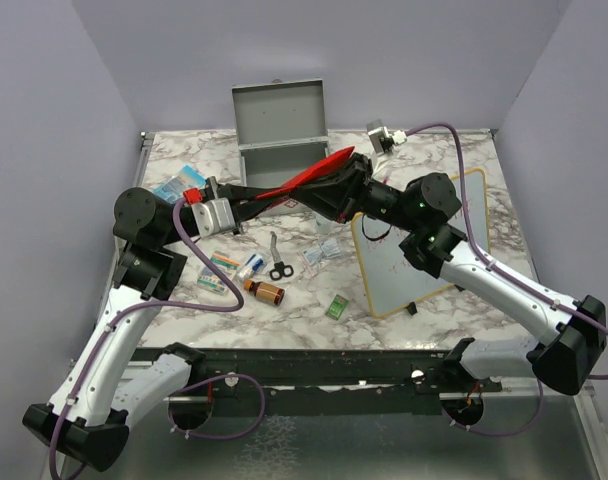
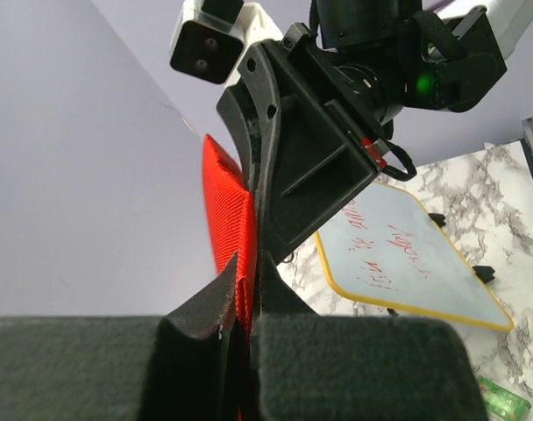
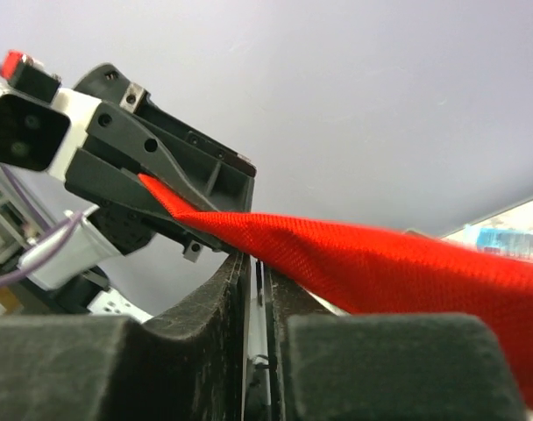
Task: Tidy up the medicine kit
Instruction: Zip the medicine pouch.
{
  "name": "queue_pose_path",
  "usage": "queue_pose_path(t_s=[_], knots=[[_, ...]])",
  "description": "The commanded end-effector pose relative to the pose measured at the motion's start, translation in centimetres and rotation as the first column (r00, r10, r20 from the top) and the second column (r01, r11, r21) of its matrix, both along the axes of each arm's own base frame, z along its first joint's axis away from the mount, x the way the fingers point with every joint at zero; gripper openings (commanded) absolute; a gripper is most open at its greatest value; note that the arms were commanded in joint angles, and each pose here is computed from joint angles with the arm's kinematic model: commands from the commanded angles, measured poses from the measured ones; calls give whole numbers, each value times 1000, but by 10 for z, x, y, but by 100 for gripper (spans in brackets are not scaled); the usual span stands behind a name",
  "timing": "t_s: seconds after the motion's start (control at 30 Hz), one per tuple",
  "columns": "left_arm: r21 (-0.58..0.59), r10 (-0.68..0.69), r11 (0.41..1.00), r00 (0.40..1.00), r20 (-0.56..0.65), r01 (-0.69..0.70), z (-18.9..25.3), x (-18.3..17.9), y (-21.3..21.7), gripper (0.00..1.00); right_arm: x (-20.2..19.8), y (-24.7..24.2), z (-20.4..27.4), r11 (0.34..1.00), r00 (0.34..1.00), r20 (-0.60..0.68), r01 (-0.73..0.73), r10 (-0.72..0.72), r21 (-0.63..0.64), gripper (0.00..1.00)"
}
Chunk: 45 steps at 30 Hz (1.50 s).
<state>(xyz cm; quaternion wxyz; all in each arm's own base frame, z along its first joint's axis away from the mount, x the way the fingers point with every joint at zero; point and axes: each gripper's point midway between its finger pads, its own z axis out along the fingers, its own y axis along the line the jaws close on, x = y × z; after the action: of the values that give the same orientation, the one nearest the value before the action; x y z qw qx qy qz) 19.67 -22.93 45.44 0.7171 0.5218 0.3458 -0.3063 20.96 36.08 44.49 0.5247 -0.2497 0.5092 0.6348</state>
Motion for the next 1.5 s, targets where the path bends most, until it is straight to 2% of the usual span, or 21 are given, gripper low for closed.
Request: queue_pose_path(t_s=[0.0,0.03,0.07,0.23,0.47,0.73,0.93,1.07,1.17,1.2,1.3,1.33,1.4,1.47], knots=[[5,-19,1000,1000,-13,19,-3,-7,1,0,1,-3,18,999,999,30,12,-14,46,6],[5,-17,1000,1000,-20,17,-3,-7,1,0,3,-3,17,999,999,23,24,-25,45,1],[6,-12,1000,999,-30,13,-4,-7,1,0,5,-4,16,998,999,12,38,-38,42,1],[0,66,998,994,-86,-66,-5,-1,9,0,23,-16,0,985,984,-48,172,-172,5,0],[-30,119,992,984,-131,-124,3,-3,18,0,46,-36,-18,934,934,-52,350,-354,-74,0],[-52,133,988,978,-162,-143,16,-18,27,0,79,-67,-41,832,842,-56,516,-536,-203,0],[-33,144,988,970,-198,-154,7,-21,29,0,105,-98,-59,777,775,-132,576,-618,-253,0],[-41,169,982,956,-239,-184,1,-15,31,0,106,-99,-62,797,792,-148,549,-592,-252,0],[-75,229,960,914,-336,-268,0,3,36,0,95,-87,-57,845,847,-128,478,-516,-239,0],[-80,245,952,894,-376,-295,-3,10,37,0,91,-85,-54,859,864,-118,455,-490,-236,3],[-83,307,912,802,-512,-402,-13,38,42,0,77,-82,-50,880,895,-89,405,-437,-250,22],[-79,322,900,778,-540,-428,-17,46,43,0,72,-83,-47,882,900,-79,397,-428,-255,28],[-71,340,884,739,-582,-462,-24,59,43,0,66,-87,-45,880,902,-71,394,-425,-264,44],[-61,358,861,688,-631,-504,-32,74,44,0,58,-92,-42,879,905,-51,395,-423,-268,56]])
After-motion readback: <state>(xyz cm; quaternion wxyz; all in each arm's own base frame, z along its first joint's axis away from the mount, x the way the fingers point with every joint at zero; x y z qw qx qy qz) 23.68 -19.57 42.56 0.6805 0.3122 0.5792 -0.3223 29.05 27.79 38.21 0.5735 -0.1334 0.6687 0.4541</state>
